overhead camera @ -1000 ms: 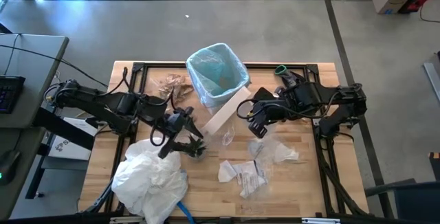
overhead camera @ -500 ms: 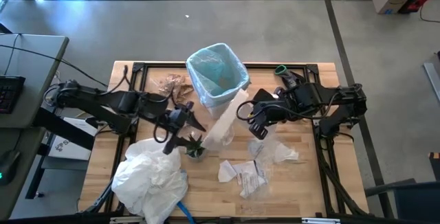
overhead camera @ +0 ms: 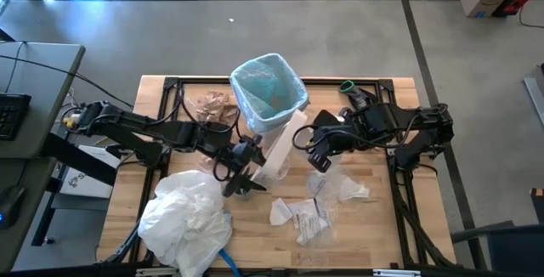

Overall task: Place trash/remove bag and relplace
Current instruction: Adjust the trash bin

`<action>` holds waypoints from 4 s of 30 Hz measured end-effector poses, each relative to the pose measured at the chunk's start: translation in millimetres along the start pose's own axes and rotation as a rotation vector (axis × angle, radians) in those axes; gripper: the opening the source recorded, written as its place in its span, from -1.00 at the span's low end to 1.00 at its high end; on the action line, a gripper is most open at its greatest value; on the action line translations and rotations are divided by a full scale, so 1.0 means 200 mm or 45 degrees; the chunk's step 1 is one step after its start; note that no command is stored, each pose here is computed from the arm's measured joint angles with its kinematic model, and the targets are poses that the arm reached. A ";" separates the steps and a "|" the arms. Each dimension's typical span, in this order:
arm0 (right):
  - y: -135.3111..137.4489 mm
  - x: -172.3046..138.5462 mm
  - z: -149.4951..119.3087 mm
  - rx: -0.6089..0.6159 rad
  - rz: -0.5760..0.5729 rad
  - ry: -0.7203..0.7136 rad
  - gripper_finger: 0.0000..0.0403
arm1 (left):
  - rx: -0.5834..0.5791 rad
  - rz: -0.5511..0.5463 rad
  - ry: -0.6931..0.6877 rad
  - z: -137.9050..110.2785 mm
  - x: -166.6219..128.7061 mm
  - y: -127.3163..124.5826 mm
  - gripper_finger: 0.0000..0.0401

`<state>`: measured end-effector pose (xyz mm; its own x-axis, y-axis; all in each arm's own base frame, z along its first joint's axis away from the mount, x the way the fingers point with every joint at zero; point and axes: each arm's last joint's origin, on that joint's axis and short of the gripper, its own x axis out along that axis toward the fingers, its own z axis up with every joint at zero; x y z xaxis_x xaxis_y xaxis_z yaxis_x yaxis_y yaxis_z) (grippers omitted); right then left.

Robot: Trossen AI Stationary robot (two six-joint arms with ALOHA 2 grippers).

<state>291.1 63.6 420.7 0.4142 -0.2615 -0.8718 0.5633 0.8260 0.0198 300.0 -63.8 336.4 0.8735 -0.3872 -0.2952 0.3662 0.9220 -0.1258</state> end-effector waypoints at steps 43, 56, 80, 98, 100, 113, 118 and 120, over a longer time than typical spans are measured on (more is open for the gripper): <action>0.04 -0.43 -0.34 0.181 0.145 -0.461 -0.25 | 0.263 0.209 -0.506 0.24 -0.24 -0.03 -0.41; 0.25 -0.36 -0.39 0.457 0.037 -0.911 -0.25 | 0.532 0.207 -0.850 0.36 -0.31 -0.06 -0.41; 0.10 -0.16 0.24 0.624 0.069 -0.978 -0.25 | 0.752 0.073 -1.309 0.18 -0.26 0.04 -0.41; 0.03 -0.15 0.25 0.569 0.059 -0.907 -0.41 | 0.863 0.303 -1.223 0.18 -0.29 0.12 -0.41; 0.03 -0.16 0.24 0.552 0.051 -0.894 -0.41 | 0.870 0.326 -1.234 0.19 -0.31 0.13 -0.41; 0.05 -0.18 0.25 0.540 0.117 -0.907 -0.41 | 0.843 0.307 -1.172 0.18 -0.31 0.17 -0.41; 0.04 -0.18 0.27 0.550 0.142 -0.920 -0.41 | 0.849 0.306 -1.184 0.18 -0.31 0.17 -0.41; 0.04 -0.17 0.29 0.555 0.170 -0.921 -0.41 | 0.846 0.304 -1.180 0.18 -0.31 0.17 -0.41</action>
<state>322.4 49.8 478.4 0.7674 -0.5528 -0.3248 0.6409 0.6453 0.4158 270.0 -8.9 383.7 0.7424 -0.3073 0.5953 0.0169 0.8969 0.4419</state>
